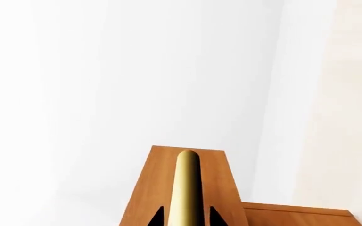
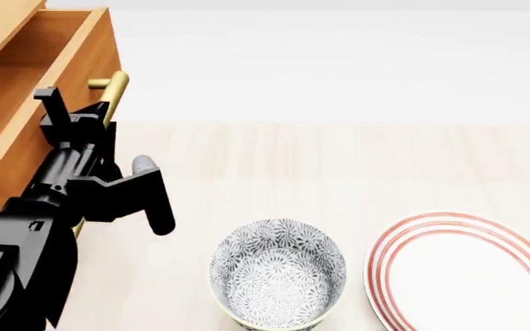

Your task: Open the top drawer of the cabinet.

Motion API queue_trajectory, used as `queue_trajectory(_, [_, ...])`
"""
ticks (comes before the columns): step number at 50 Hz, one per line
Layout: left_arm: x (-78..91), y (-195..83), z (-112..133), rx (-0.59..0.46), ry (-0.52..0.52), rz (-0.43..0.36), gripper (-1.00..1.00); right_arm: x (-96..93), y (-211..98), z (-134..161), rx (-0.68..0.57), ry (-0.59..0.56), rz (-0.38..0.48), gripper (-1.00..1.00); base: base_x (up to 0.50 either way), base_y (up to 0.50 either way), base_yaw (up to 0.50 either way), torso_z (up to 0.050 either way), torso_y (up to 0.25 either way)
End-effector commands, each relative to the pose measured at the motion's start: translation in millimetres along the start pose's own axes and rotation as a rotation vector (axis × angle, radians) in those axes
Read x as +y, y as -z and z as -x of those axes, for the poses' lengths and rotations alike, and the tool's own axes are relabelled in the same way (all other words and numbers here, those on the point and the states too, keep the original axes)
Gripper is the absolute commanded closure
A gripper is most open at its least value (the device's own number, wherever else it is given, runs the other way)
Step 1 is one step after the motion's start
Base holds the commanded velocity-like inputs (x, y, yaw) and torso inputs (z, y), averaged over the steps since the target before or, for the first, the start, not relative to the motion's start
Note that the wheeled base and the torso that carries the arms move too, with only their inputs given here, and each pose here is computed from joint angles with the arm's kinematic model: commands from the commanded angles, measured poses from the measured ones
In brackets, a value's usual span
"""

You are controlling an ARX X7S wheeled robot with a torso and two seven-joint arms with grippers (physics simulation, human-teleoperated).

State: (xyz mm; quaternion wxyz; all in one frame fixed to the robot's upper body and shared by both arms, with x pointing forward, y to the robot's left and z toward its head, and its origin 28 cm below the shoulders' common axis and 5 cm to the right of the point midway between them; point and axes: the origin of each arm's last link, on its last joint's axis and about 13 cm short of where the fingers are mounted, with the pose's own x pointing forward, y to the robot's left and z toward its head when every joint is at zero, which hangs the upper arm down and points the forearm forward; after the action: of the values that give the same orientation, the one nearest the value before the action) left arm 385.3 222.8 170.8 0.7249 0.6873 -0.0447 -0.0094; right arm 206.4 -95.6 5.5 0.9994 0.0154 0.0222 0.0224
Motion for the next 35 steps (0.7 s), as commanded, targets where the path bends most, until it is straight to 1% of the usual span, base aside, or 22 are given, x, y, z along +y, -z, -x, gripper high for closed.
queue_trajectory(1, [16.7,-63,-3,-0.224,0.005,0.07,1.0,-0.3,-3,-3,-0.013,-0.003,-0.012,-1.0,0.0,0.0,-0.01,0.0,0.0])
queue_trajectory(10, [17.9,-79,1,-0.27,0.007,0.077,1.0,-1.3,-4,-2,-0.012,-0.003,-0.015,-1.0,0.0,0.0,-0.01,0.0,0.0])
queue_trajectory(14, [21.8,-85,4,-0.291,-0.001,0.073,1.0,-1.1,-3,-1,-0.012,-0.007,-0.012,-1.0,0.0,0.0,0.0,0.0,0.0])
queue_trajectory(19, [20.6,-87,5,-0.299,0.001,0.073,1.0,-1.1,-3,0,-0.009,-0.007,-0.013,-1.0,0.0,0.0,0.0,0.0,0.005])
queue_trajectory(23, [18.8,-83,4,-0.278,0.01,0.081,1.0,-0.8,-2,0,-0.006,-0.009,-0.012,-1.0,0.0,0.0,0.0,0.0,0.005])
queue_trajectory(24, [18.7,-81,3,-0.262,0.006,0.097,-1.0,-0.6,-2,0,-0.005,-0.009,-0.012,-1.0,0.0,0.0,0.0,0.0,0.01])
queue_trajectory(26, [19.5,-79,2,-0.258,0.003,0.093,-1.0,-0.4,-1,0,-0.003,-0.009,-0.012,-1.0,0.0,0.0,0.0,0.0,0.0])
queue_trajectory(30, [20.9,-78,4,-0.254,-0.007,0.11,-1.0,0.1,-1,0,0.001,-0.012,-0.01,-1.0,0.0,0.0,0.0,0.0,0.0])
queue_trajectory(33, [23.7,-82,9,-0.27,-0.022,0.159,-1.0,0.0,-1,0,0.001,-0.012,-0.01,-1.0,0.0,0.0,0.0,0.0,0.0])
queue_trajectory(34, [24.5,-84,12,-0.279,-0.012,0.197,-1.0,0.0,0,0,0.003,-0.012,-0.01,-1.0,0.0,0.0,0.0,0.0,0.0])
queue_trajectory(35, [24.5,-85,13,-0.284,-0.002,0.217,-1.0,0.1,-1,0,0.003,-0.012,-0.01,-1.0,0.0,0.0,0.0,0.0,0.0])
